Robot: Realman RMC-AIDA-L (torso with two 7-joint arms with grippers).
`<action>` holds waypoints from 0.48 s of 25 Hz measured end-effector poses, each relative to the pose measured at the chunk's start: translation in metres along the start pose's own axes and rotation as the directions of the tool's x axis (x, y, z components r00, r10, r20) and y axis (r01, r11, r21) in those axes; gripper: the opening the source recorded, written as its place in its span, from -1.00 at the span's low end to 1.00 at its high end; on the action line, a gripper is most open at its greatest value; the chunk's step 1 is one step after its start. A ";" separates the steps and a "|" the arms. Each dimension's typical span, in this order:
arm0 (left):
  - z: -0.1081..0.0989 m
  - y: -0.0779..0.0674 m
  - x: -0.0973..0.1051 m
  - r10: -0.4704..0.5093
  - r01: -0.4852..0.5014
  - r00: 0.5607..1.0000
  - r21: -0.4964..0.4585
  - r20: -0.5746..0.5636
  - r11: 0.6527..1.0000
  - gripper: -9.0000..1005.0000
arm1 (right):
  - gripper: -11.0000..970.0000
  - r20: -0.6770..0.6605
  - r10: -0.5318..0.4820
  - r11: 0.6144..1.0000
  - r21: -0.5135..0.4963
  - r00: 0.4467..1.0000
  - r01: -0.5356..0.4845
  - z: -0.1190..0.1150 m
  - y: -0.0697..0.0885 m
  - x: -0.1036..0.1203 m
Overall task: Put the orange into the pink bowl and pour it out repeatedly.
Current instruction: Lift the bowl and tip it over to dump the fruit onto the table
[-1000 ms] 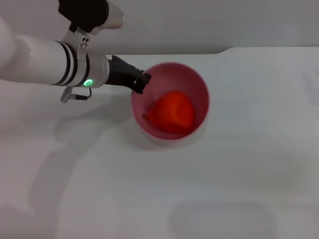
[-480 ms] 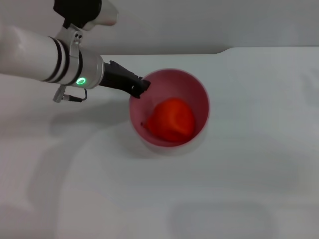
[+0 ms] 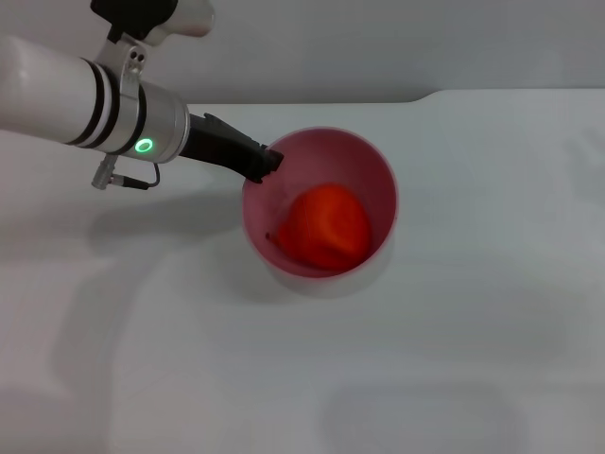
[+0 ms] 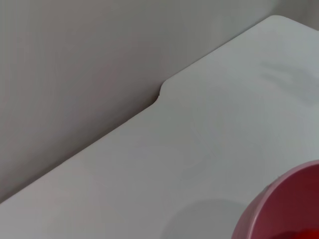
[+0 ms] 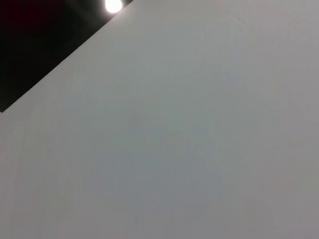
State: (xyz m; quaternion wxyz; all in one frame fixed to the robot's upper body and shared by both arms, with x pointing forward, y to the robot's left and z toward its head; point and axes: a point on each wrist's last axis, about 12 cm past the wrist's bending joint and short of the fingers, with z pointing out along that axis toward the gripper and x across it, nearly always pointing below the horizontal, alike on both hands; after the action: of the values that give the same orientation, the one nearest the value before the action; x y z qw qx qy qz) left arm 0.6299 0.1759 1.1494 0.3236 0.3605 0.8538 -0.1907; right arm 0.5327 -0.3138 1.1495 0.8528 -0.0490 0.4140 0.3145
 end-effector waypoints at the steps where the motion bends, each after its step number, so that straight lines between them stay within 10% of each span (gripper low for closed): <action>1: 0.000 0.000 0.000 0.001 -0.001 1.000 0.000 0.000 1.000 -0.84 | -0.17 0.000 0.000 1.000 -0.001 1.000 0.000 0.000 0.000 0.000; 12: 0.000 -0.001 -0.008 0.050 -0.050 0.998 -0.016 0.029 0.999 -0.84 | -0.18 -0.006 0.009 1.000 -0.002 1.000 -0.009 0.000 0.001 0.003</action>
State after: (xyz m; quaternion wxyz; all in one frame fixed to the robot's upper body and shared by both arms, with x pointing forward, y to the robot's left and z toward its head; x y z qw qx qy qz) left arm 0.6335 0.1715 1.1545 0.3434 0.3764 0.8412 -0.1810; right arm 0.5331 -0.3114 1.1480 0.8501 -0.0490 0.4164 0.3185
